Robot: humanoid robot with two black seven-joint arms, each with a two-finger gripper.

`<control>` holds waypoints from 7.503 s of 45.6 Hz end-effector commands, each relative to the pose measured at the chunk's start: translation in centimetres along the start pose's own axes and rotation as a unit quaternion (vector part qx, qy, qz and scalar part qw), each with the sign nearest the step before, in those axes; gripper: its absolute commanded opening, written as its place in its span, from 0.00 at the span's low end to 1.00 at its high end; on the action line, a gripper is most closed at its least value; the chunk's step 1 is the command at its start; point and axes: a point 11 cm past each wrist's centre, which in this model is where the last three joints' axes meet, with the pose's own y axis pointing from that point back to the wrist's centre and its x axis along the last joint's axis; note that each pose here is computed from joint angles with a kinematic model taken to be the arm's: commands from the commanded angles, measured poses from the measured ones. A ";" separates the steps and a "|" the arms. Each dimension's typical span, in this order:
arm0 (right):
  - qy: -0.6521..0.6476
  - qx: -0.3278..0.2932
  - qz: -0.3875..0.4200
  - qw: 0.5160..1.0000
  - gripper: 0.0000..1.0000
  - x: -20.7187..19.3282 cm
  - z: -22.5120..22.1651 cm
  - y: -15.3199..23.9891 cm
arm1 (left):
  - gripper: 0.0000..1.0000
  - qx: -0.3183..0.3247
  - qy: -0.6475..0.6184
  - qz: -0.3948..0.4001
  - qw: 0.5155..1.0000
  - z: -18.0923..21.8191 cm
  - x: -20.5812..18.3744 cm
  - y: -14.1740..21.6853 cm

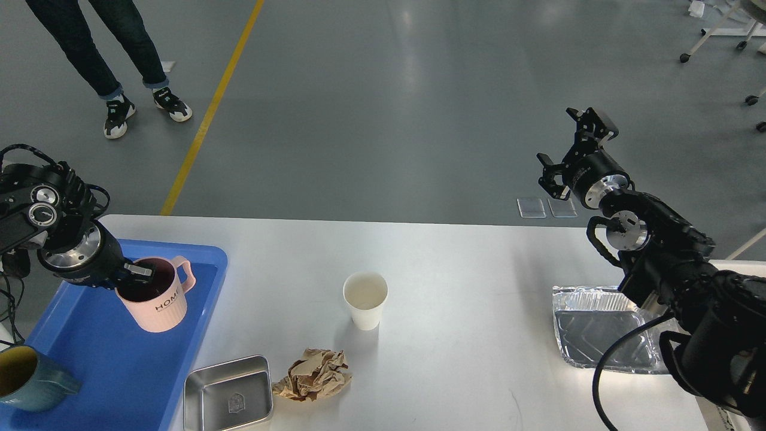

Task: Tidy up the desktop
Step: 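Lower the pink mug into the blue bin and open the left gripper, then raise the left gripper up and away from the bin, then move the left gripper down toward the small steel tray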

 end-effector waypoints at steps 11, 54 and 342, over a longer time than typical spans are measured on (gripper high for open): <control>0.002 0.002 0.002 1.000 1.00 0.2 -0.3 0.0 | 0.00 0.026 0.030 -0.022 0.999 -3.7 -2.3 -0.6; 0.019 -0.004 0.002 1.000 1.00 0.2 -0.3 0.0 | 0.01 0.010 0.055 -0.067 0.996 -4.2 -6.4 -4.0; 0.028 -0.010 0.010 1.000 1.00 0.8 0.0 0.3 | 0.97 -0.348 0.039 0.273 0.896 -2.5 -8.6 1.4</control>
